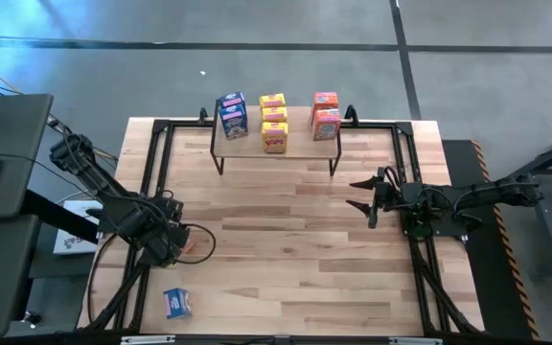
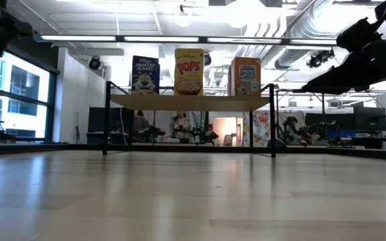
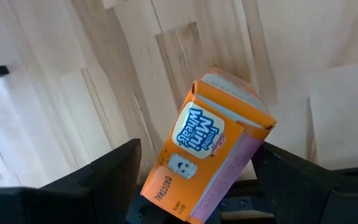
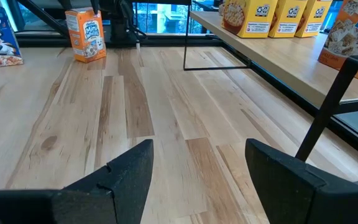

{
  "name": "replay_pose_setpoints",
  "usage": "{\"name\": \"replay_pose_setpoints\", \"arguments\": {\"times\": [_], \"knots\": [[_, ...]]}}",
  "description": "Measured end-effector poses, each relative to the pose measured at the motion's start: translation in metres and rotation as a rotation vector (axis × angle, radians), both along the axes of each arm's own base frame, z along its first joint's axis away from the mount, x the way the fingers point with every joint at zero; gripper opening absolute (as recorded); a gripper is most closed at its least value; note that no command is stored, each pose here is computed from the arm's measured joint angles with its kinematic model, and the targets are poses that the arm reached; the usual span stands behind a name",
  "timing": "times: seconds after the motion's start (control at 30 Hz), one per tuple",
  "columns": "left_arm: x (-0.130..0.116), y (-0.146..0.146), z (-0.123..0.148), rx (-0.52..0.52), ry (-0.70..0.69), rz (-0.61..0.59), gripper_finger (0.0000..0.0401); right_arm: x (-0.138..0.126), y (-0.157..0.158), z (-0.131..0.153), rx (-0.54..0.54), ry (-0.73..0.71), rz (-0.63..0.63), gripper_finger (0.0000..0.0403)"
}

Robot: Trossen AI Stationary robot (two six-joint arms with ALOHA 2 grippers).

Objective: Stack cereal on shelf
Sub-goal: Put the orange cereal box and aligned with the other orange cereal boxes on the shelf

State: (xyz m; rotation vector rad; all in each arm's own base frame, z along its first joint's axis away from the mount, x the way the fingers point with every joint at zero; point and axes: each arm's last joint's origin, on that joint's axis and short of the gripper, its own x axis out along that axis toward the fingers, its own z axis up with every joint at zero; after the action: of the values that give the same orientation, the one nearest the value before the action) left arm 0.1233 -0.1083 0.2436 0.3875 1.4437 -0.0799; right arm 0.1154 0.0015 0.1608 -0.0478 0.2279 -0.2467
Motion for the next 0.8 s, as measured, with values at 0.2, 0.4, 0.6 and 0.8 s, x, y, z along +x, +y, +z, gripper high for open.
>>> {"name": "replay_pose_setpoints", "arguments": {"times": [0.2,0.4,0.6,0.8], "knots": [[0.0002,0.0000,0.0000,0.004,-0.005,0.000,0.0294,0.0000,0.0000,0.0000,0.000,0.000,0.000,0.0248],[0.0003,0.0000,0.0000,0.004,-0.006,0.000,0.0294,0.0000,0.0000,0.0000,0.000,0.000,0.000,0.0248],[0.0003,-0.0001,0.0000,0.003,-0.007,0.000,0.0294,0.0000,0.0000,0.0000,0.000,0.000,0.000,0.0248],[0.0030,-0.0029,0.0000,-0.031,-0.030,0.000,0.0294,0.0000,0.0000,0.0000,0.000,0.000,0.000,0.0248]]}}
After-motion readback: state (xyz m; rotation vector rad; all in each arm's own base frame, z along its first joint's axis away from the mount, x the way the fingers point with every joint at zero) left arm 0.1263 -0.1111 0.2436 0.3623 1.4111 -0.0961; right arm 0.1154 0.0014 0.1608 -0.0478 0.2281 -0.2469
